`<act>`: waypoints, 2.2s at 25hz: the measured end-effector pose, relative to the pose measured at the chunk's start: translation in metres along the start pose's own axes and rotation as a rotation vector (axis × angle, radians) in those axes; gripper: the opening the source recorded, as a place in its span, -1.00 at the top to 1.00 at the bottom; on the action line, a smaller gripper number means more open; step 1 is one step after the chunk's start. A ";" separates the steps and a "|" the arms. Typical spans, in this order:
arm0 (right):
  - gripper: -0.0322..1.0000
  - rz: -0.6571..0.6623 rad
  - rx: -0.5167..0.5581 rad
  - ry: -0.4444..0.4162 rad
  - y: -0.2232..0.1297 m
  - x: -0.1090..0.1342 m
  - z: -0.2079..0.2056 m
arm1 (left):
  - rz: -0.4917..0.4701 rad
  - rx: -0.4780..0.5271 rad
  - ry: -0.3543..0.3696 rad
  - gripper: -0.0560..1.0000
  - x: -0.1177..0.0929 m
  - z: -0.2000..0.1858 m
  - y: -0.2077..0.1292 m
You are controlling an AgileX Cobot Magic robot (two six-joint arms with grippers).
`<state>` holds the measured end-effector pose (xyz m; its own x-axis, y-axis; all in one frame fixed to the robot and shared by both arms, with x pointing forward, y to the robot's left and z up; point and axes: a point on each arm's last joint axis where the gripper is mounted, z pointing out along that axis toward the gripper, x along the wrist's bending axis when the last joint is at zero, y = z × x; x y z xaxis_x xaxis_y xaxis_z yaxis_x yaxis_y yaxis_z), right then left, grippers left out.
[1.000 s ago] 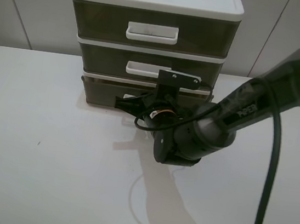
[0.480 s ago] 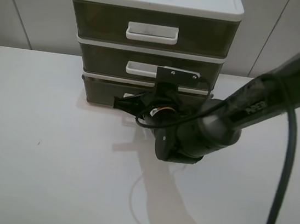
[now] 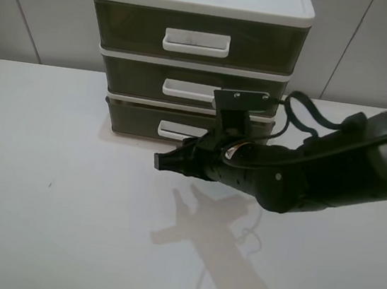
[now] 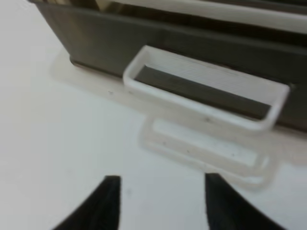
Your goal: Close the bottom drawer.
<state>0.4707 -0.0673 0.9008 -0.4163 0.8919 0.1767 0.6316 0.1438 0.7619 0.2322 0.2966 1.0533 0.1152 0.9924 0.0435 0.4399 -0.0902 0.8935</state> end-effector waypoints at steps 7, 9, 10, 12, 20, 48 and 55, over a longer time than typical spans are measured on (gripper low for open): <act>-0.60 0.177 0.083 -0.116 0.011 -0.076 -0.058 | 0.000 0.000 0.000 -0.47 0.000 0.000 0.000; -0.64 0.238 0.089 -0.143 0.017 -0.098 -0.083 | 0.000 0.000 0.000 -0.47 0.000 0.000 0.000; -0.65 0.270 0.088 -0.154 0.020 -0.108 -0.097 | 0.000 0.000 0.000 -0.47 0.000 0.000 0.000; -0.65 0.302 0.069 -0.164 0.027 -0.120 -0.129 | 0.000 0.000 0.000 -0.47 0.000 0.000 0.000; -0.65 0.257 -0.142 -0.278 0.024 -0.122 -0.259 | 0.000 0.000 0.000 -0.47 0.000 0.000 0.000; -0.65 0.144 -0.283 -0.481 -0.064 -0.076 -0.351 | 0.000 0.000 0.000 -0.47 0.000 0.000 0.000; -0.65 0.143 -0.282 -0.482 -0.064 -0.076 -0.351 | 0.000 0.000 0.000 -0.47 0.000 0.000 0.000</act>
<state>0.2320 -0.2945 1.0577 0.0475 0.9982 0.0369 0.4330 -0.0539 0.8998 0.2322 0.2966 1.0533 0.1152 0.9924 0.0435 0.4399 -0.0902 0.8935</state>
